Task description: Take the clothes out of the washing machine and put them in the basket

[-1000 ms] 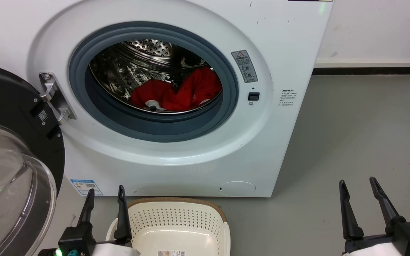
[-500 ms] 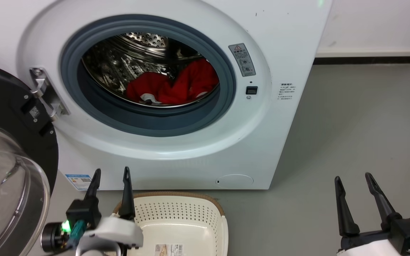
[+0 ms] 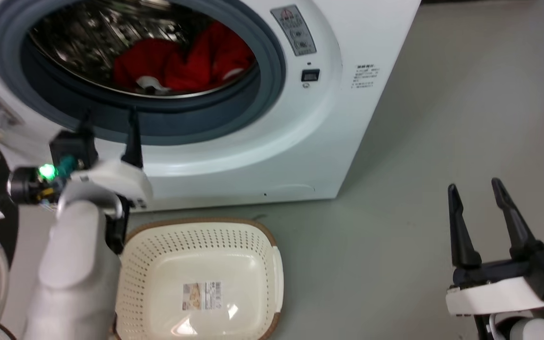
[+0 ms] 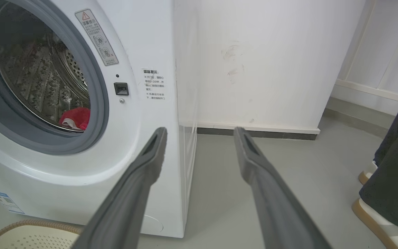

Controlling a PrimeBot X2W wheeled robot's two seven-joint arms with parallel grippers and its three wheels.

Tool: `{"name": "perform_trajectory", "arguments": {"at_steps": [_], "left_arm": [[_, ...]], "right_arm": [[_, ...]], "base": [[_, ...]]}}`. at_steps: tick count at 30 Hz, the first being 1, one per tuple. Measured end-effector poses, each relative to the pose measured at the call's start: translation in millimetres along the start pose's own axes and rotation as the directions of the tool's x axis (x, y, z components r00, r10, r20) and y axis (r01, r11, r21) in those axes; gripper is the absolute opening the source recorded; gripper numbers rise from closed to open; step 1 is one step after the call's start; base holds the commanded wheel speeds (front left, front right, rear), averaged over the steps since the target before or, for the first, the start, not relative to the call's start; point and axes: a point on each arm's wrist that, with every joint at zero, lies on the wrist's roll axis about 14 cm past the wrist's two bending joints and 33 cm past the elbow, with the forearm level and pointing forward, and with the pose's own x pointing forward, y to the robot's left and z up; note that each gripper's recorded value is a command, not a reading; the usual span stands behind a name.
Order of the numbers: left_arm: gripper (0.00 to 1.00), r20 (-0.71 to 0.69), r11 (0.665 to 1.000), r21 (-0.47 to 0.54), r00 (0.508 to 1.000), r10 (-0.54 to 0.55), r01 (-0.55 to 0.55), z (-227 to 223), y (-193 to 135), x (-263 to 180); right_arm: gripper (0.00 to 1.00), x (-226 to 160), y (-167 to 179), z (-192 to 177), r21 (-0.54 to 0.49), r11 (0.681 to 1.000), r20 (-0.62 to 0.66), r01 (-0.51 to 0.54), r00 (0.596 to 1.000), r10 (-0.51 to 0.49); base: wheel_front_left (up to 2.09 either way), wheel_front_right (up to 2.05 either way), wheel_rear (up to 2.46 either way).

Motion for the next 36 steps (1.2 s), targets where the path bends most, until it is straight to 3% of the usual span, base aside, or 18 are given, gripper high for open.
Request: {"name": "perform_trajectory", "arguments": {"at_steps": [11,21,28,36], "left_arm": [[1.0,-0.145,0.997,0.057,0.988,-0.044,0.053,-40.7,7.9,109.6],[1.0,-0.309,0.99,0.117,0.95,-0.041,0.081,-85.3,16.4,180.4],[1.0,-0.448,0.978,0.17,0.894,-0.031,0.119,-107.3,17.3,213.6],[1.0,-0.636,0.975,0.162,0.772,-0.014,0.151,-139.8,11.2,219.7]], "right_arm": [[1.0,33.3,-21.1,-39.6,0.009,0.998,-0.077,0.056,0.995,-0.055],[1.0,49.5,-41.0,-76.8,0.004,0.994,-0.147,0.107,0.984,-0.106],[1.0,49.3,-52.7,-99.4,-0.009,0.99,-0.2,0.138,0.97,-0.137],[1.0,47.7,-58.7,-111.0,-0.005,0.987,-0.227,0.158,0.961,-0.155]], "base": [[0.0,0.0,0.0],[0.0,0.0,0.0],[0.0,0.0,0.0],[0.0,0.0,0.0]]}}
